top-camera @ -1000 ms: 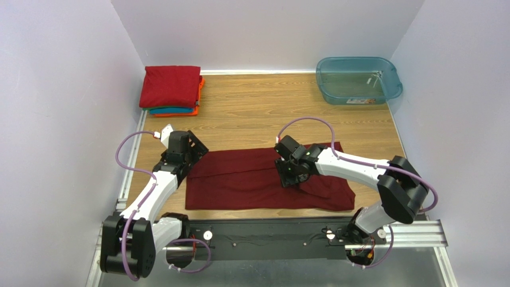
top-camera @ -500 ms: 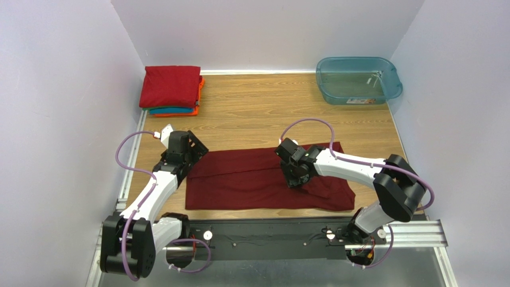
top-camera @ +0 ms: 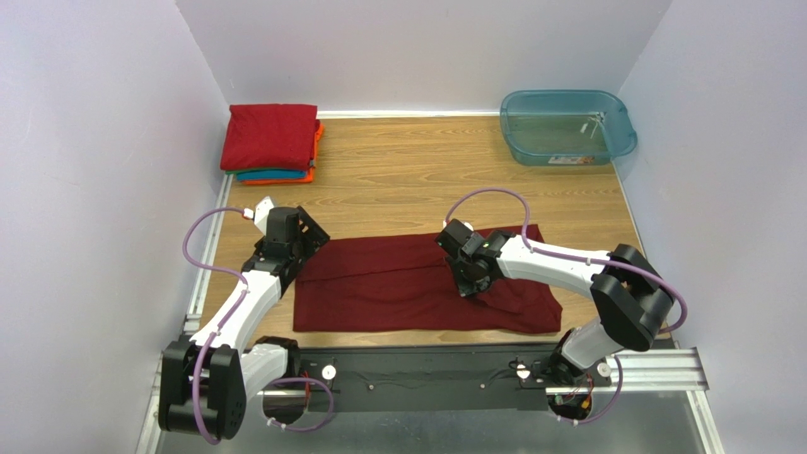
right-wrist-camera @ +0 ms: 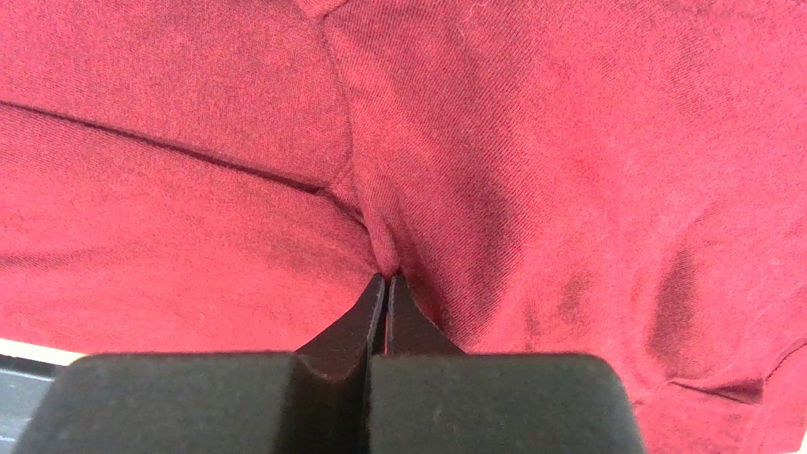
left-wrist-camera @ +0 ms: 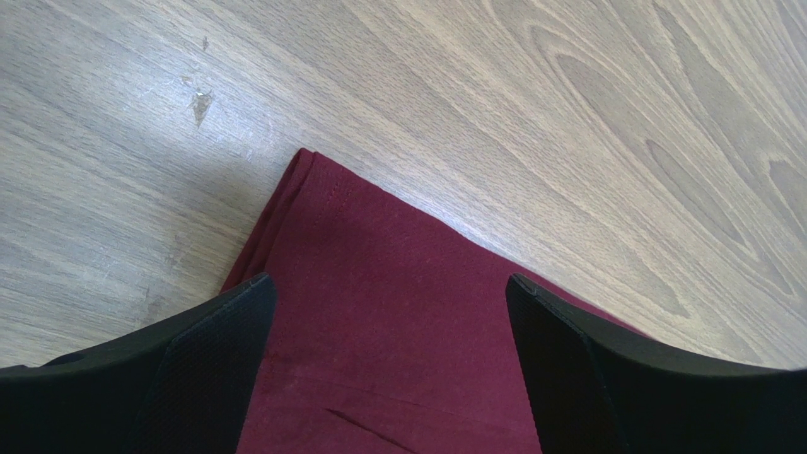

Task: Fold and stack the t-shirts
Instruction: Fold the tshirt

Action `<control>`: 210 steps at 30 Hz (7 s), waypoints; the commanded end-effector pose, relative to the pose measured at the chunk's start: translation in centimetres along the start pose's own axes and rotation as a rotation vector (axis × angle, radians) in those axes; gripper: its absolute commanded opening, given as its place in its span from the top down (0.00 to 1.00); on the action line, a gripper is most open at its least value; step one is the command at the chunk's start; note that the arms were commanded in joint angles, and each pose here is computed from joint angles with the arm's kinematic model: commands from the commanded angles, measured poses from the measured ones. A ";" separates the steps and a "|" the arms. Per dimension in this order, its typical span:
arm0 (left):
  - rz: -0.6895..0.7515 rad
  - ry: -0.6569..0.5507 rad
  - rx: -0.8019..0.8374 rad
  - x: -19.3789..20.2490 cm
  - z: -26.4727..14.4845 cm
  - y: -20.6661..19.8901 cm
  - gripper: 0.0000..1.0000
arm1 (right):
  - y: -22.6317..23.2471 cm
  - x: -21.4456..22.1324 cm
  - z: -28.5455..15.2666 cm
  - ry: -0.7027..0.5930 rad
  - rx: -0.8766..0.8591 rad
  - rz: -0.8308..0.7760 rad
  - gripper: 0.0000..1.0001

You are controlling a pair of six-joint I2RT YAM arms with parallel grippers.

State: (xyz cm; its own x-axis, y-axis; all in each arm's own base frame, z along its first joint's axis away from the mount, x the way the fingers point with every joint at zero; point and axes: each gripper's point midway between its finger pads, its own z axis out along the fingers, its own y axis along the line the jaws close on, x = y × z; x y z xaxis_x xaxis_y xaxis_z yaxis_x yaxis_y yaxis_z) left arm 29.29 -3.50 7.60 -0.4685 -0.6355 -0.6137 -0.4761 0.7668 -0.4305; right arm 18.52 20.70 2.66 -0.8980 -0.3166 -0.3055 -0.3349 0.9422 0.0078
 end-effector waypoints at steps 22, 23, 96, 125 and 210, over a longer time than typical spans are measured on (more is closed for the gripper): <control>0.019 0.002 -0.009 -0.2 0.6 -0.3 0.02 | 4.9 -1.0 -3.1 0.076 -0.244 0.030 0.97; 0.020 0.005 -0.010 -0.1 0.6 -0.3 0.02 | 4.9 -1.0 -3.0 0.078 -0.239 0.033 0.95; 0.123 0.525 0.376 18.8 -3.8 -6.2 0.02 | -10.4 -17.5 8.8 -0.262 -0.045 0.560 0.00; 0.184 0.652 0.434 26.5 -8.6 -13.7 0.02 | -3.5 -34.5 15.8 -0.310 -0.522 0.442 0.00; 0.184 0.501 0.068 21.2 -9.8 -1.7 0.70 | -3.8 -5.9 -4.2 -0.200 -0.397 0.327 0.00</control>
State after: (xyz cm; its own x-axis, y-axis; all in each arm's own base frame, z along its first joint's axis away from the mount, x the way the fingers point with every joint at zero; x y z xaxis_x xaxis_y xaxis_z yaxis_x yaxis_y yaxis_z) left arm 11.98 -19.71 2.11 -0.8575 -0.4509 -0.2477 -0.3166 0.8420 -0.4367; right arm 27.03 19.00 8.94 -0.8789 0.1217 -0.4612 -0.1385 0.8601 0.4909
